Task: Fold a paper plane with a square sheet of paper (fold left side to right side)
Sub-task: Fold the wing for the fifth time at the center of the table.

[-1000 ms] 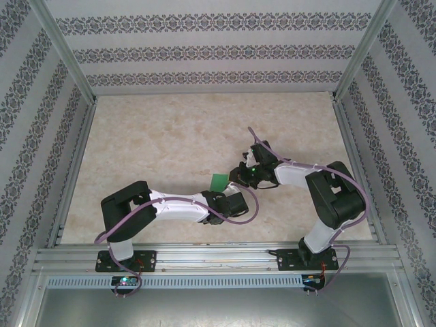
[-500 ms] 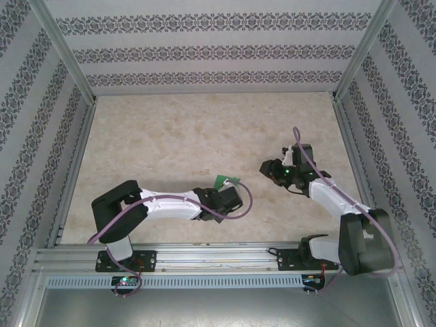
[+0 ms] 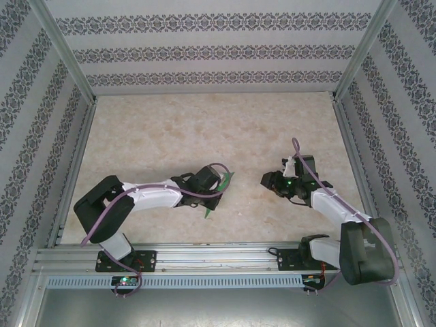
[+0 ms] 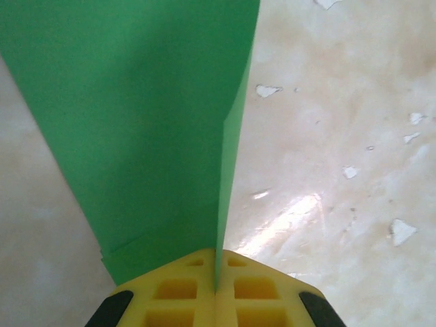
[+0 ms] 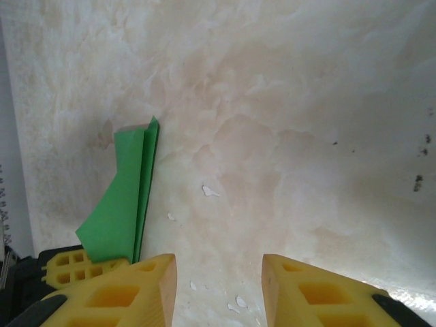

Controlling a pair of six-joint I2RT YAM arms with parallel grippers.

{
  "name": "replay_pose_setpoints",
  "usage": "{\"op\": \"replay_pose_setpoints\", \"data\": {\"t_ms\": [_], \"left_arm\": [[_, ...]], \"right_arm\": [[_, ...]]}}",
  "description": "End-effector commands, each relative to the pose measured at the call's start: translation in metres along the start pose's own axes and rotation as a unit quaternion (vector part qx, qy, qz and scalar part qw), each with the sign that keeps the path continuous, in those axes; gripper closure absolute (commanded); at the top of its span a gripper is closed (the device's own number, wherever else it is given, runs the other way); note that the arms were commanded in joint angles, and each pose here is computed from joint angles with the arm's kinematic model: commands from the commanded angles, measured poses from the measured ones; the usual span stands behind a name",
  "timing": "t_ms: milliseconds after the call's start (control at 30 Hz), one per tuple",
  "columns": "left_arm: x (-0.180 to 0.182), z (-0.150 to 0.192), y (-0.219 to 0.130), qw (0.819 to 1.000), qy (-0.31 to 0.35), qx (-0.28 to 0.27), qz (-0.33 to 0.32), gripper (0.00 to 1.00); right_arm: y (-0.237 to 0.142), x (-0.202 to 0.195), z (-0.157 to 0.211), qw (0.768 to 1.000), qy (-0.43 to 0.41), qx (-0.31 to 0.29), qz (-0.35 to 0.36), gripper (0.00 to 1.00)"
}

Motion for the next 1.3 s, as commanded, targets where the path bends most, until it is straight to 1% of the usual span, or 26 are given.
{"op": "replay_pose_setpoints", "data": {"t_ms": [0,133,233,333,467,567,733,1100,1267], "left_arm": [[-0.010,-0.007,-0.002,0.998,-0.033,-0.003,0.062,1.00],[-0.008,-0.010,-0.001,0.995,-0.054,-0.002,0.082,1.00],[-0.008,-0.014,-0.002,0.992,-0.074,-0.005,0.101,1.00],[-0.009,-0.018,-0.001,0.988,-0.093,-0.005,0.125,1.00],[-0.008,-0.020,0.004,0.982,-0.122,-0.003,0.146,1.00],[-0.008,-0.019,0.009,0.977,-0.140,0.000,0.162,1.00],[-0.005,-0.017,0.015,0.972,-0.162,0.004,0.169,1.00],[0.003,-0.015,0.021,0.955,-0.213,-0.008,0.209,1.00],[0.007,-0.014,0.020,0.950,-0.223,-0.018,0.220,1.00]], "right_arm": [[-0.001,0.008,0.002,0.999,-0.025,-0.004,-0.034,0.61],[0.004,0.015,0.005,0.998,-0.040,0.004,-0.052,0.59],[0.011,0.023,0.008,0.996,-0.049,0.009,-0.073,0.57],[0.021,0.031,0.009,0.995,-0.050,0.017,-0.089,0.57],[0.033,0.039,0.011,0.994,-0.055,0.029,-0.090,0.56],[0.039,0.042,0.011,0.994,-0.057,0.027,-0.090,0.57],[0.048,0.046,0.012,0.993,-0.058,0.036,-0.093,0.57],[0.062,0.058,0.012,0.992,-0.063,0.040,-0.099,0.57],[0.073,0.061,0.013,0.993,-0.060,0.045,-0.093,0.56]]}}
Point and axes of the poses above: each hand's point on the last joint's axis, 136 mm out from that joint toward the fingers, its own y axis out along the fingers, its own x axis along the line the jaws close on, z = x × y, the point moved 4 cm from there along -y, back along the fingers, and after that the axes turned 5 degrees about -y, right-handed, at the moved point
